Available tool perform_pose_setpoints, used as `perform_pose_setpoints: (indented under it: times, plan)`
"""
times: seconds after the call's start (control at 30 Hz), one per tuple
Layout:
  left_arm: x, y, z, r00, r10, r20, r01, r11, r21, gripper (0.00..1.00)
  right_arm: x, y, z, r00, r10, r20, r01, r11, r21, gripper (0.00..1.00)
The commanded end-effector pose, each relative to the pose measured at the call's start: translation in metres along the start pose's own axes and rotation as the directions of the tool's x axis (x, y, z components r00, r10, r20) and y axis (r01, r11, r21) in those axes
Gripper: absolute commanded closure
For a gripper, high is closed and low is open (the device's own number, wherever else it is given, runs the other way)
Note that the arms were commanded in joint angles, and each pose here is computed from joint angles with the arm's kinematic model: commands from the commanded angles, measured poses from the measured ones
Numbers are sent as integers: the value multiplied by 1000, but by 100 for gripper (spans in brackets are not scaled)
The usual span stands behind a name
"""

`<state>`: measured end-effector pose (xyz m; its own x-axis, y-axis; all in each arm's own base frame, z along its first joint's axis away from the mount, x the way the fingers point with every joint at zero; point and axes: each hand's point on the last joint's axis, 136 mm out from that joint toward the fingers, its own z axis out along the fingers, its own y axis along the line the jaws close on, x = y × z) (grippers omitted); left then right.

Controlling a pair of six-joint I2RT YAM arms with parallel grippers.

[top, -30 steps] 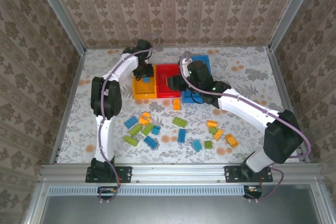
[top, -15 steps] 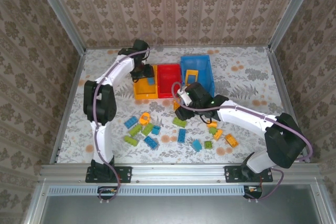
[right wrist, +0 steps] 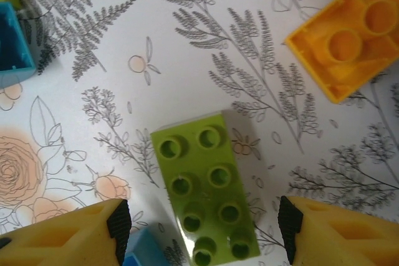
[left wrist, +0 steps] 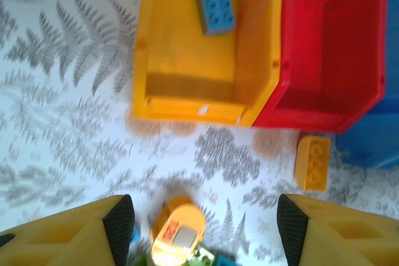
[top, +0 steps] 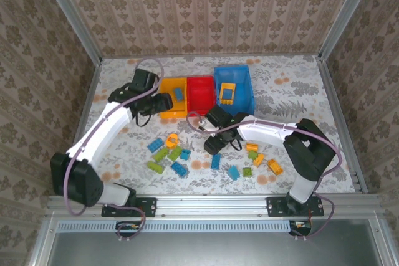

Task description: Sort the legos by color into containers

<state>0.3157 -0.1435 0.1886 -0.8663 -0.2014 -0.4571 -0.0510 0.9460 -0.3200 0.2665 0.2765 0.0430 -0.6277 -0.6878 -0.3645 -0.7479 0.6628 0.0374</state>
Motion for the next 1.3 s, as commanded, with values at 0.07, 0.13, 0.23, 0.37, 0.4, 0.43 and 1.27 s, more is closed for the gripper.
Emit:
perform_pose_setpoints:
  times: [0.07, 0.13, 0.23, 0.37, 0.4, 0.43, 1.27]
  plan:
    - [26, 13, -19, 997, -74, 19, 74, 997, 27, 34, 6, 10, 9, 999, -6, -52, 4, 1000, -22, 33]
    - [35, 18, -23, 996, -82, 22, 81, 996, 27, 34, 8, 6, 14, 997, 4, -71, -4, 1000, -1, 34]
    - [43, 22, -29, 995, -95, 34, 94, 995, 39, 34, 9, 2, 20, 996, 5, -91, -4, 1000, 17, 41]
    - [47, 23, -35, 993, -100, 54, 97, 994, 54, 35, 3, 1, 22, 997, 12, -80, -10, 1000, 24, 58]
    - [47, 24, -36, 993, -102, 58, 99, 994, 55, 35, -1, 0, 19, 998, 18, -64, -16, 999, 30, 64]
    - [47, 23, -37, 993, -102, 67, 98, 993, 60, 36, -6, -1, 14, 999, 24, -44, -23, 999, 36, 69]
    - [40, -12, -54, 986, 12, 164, -34, 990, 136, 36, -162, -90, 5, 844, 502, 187, -527, 841, 122, 69]
